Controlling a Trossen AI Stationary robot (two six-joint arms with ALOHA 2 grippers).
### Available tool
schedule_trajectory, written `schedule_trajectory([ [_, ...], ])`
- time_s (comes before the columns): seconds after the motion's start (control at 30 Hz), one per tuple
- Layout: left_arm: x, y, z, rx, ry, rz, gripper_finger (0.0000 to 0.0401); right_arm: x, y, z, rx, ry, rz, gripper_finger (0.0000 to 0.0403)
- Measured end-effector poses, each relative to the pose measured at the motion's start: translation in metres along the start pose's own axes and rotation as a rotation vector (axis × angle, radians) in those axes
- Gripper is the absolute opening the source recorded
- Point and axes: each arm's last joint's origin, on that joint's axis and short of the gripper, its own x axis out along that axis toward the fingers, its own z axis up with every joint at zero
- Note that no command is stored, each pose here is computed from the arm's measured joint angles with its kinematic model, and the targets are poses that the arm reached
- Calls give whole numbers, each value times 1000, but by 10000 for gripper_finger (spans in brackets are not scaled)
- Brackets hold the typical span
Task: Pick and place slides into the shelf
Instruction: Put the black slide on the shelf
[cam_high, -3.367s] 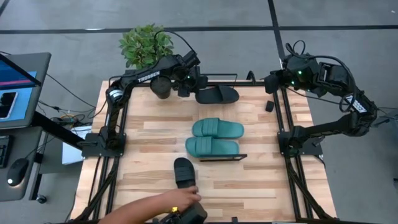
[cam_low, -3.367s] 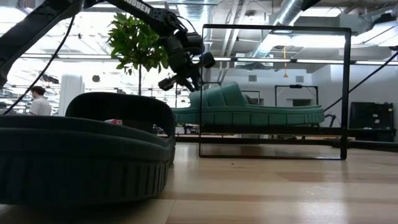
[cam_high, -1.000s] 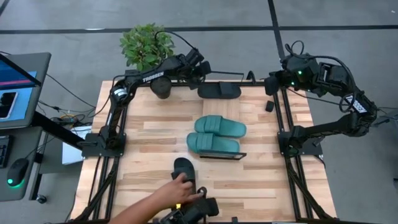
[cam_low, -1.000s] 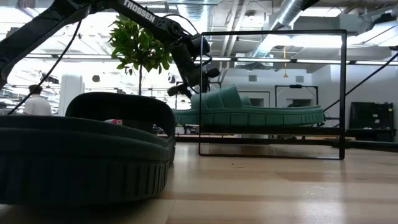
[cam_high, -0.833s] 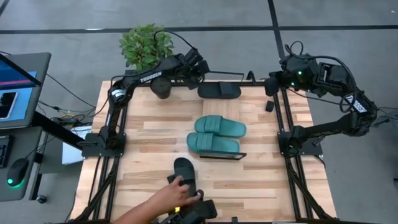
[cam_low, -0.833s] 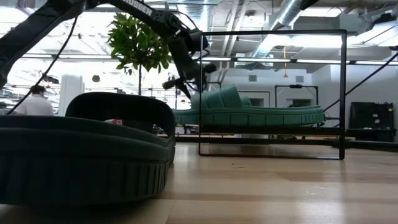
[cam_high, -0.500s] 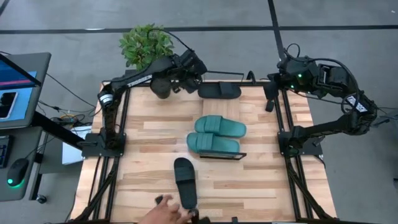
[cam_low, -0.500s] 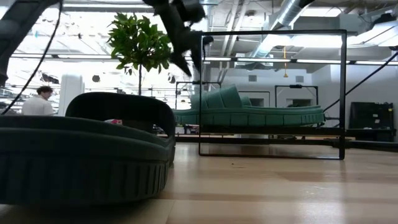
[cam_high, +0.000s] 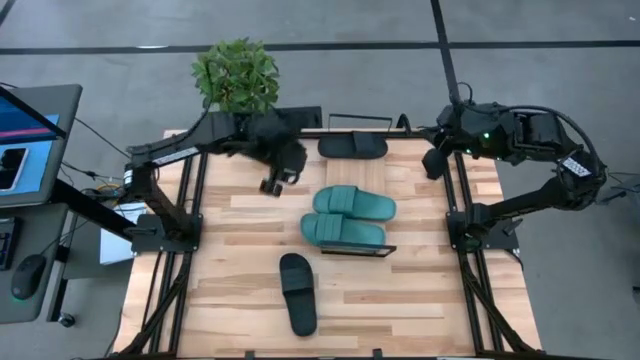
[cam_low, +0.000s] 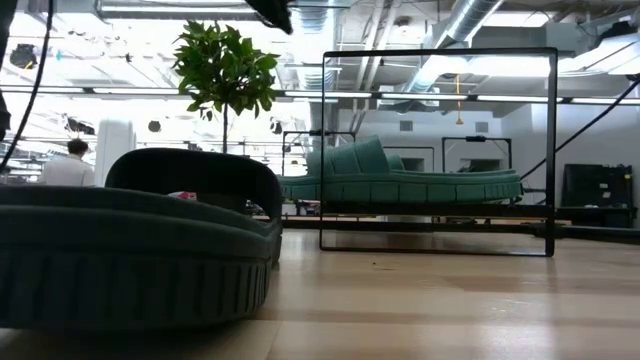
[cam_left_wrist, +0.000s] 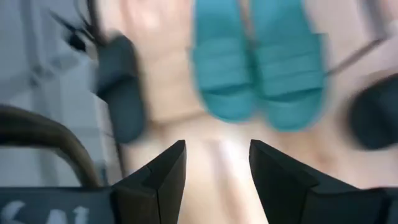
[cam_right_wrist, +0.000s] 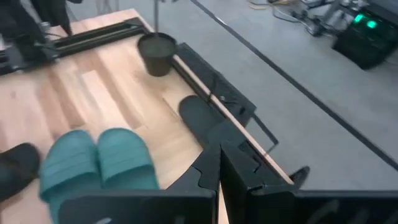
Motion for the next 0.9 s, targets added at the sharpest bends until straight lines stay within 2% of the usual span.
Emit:
schedule_trajectory([
  [0.13, -14, -26, -3, -241, 65, -107, 165, -4, 8, -1, -17, -8, 51, 0],
  [0.23, -16, -44, 1, -363, 100, -189, 165, -6, 14, -2, -8, -14, 87, 0],
  [0.4, -22, -83, 16, -362, 105, -277, 164, -12, 23, -4, 48, -32, 108, 0],
  [0.53, -39, -119, 24, -367, 79, -303, 155, -20, 33, -7, 100, -57, 132, 0],
  [0.6, -52, -139, 26, -368, 56, -253, 147, -25, 40, -9, 113, -74, 149, 0],
  [0.77, -80, -184, 25, -382, -58, -7, 124, -32, 62, -17, 138, -129, 164, 0],
  [0.9, -95, -205, 23, -520, -176, 144, 111, -34, 80, -33, 126, -134, 192, 0],
])
